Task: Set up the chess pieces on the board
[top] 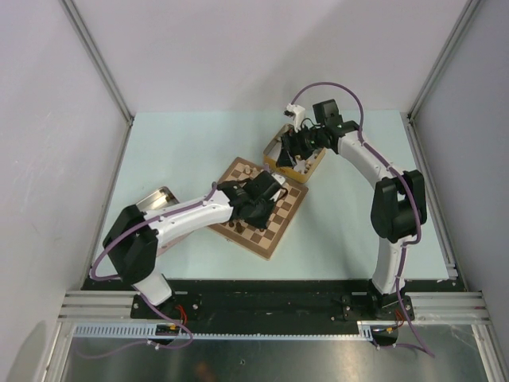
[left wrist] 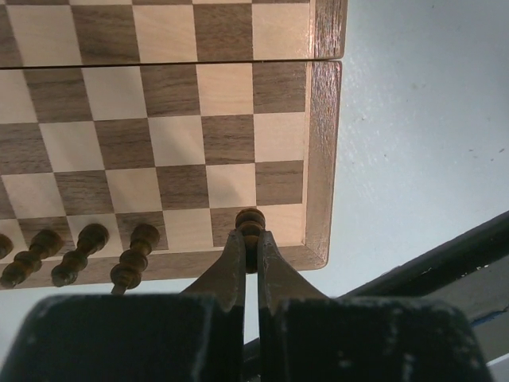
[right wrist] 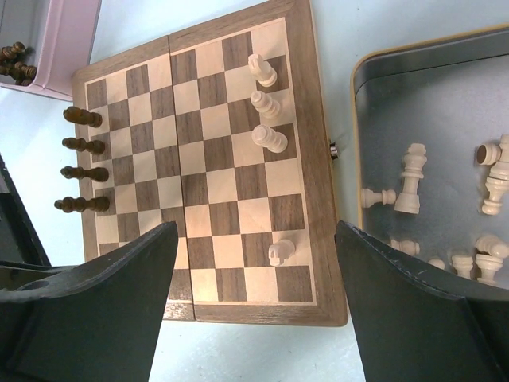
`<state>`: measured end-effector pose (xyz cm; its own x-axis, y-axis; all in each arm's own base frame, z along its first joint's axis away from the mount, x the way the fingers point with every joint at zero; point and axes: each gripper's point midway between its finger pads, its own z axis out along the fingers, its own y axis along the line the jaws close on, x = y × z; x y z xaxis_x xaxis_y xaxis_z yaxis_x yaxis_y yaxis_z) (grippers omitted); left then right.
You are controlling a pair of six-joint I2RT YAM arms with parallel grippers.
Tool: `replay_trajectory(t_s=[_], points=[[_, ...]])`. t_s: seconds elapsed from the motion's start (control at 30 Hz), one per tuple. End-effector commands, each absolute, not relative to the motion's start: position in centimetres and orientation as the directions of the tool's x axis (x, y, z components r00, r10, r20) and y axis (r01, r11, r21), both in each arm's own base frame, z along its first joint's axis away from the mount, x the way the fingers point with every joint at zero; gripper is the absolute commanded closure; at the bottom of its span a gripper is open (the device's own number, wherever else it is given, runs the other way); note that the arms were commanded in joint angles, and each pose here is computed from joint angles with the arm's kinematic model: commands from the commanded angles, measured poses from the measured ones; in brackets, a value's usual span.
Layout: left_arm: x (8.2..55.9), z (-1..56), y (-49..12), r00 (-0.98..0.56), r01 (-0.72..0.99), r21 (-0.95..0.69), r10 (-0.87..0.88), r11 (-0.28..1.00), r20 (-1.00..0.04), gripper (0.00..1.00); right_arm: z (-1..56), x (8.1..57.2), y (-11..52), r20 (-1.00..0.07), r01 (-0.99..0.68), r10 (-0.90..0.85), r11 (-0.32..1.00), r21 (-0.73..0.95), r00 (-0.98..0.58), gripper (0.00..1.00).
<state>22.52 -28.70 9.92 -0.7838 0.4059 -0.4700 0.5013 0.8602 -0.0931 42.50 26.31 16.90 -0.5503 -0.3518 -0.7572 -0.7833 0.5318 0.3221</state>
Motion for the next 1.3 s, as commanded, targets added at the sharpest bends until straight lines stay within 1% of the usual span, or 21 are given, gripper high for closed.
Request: replay_trajectory(t_s=[0.0,0.4,1.27], points=[[22.6,10.5,-30.1,-0.758,0.543,-0.112,0.429,0.832,-0.491,1.00,20.1,42.7,26.0,-0.809,-0.801,-0.323,0.532,0.274,-0.491,0.15],[21.3,8.6,-29.0,-0.784,0.527,-0.111,0.432,0.843,-0.446,1.00,19.7,42.6,26.0,-0.804,-0.799,-0.324,0.532,0.281,-0.498,0.15],[21.0,7.0,-27.5,-0.793,0.513,-0.058,0.447,0.856,-0.415,1.00,19.7,42.8,25.9,-0.806,-0.798,-0.322,0.534,0.279,-0.497,0.15]])
